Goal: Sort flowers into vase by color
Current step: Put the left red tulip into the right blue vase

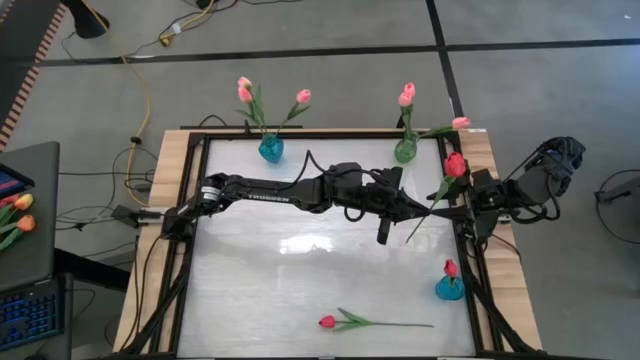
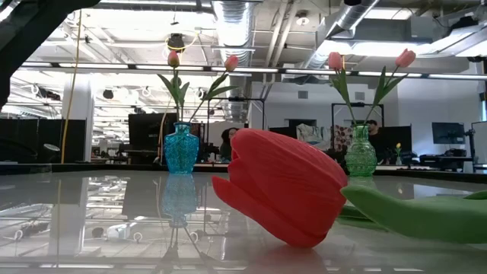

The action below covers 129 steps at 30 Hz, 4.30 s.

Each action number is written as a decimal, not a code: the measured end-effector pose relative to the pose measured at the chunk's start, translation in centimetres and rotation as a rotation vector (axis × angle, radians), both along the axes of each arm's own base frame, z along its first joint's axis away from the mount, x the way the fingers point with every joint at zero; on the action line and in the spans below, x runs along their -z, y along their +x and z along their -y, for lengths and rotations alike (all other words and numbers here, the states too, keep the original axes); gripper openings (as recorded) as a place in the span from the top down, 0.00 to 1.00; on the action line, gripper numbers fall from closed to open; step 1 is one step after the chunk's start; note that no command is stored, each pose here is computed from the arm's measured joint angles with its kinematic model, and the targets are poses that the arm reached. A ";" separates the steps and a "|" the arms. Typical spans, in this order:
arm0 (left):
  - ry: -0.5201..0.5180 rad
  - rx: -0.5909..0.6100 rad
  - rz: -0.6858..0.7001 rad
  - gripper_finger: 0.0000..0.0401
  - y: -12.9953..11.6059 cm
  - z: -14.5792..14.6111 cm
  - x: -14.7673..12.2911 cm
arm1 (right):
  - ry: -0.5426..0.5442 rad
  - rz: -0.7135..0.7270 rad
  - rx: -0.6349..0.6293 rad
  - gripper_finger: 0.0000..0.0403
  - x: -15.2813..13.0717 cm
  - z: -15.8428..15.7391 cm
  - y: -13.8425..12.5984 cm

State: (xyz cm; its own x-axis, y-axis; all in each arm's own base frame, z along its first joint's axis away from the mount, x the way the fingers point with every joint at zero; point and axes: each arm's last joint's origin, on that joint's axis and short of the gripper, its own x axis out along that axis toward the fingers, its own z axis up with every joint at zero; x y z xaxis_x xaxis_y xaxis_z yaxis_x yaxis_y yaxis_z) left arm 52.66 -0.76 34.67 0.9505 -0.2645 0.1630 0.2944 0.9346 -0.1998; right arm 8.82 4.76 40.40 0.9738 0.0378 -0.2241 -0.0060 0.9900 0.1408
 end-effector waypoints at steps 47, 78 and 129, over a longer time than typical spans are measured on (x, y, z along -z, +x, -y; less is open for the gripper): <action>-0.159 0.097 -0.386 0.61 -0.1 -2.0 3.2 | 0.236 -0.224 -0.235 0.93 2.2 3.4 -5.8; -0.235 -0.001 -0.444 0.62 -0.1 -0.8 3.6 | 0.326 -0.235 -0.382 0.94 7.5 3.0 -6.0; -0.175 0.018 -0.437 0.62 -0.3 -0.5 3.5 | -0.205 0.054 -0.057 0.94 -3.5 -2.8 -3.9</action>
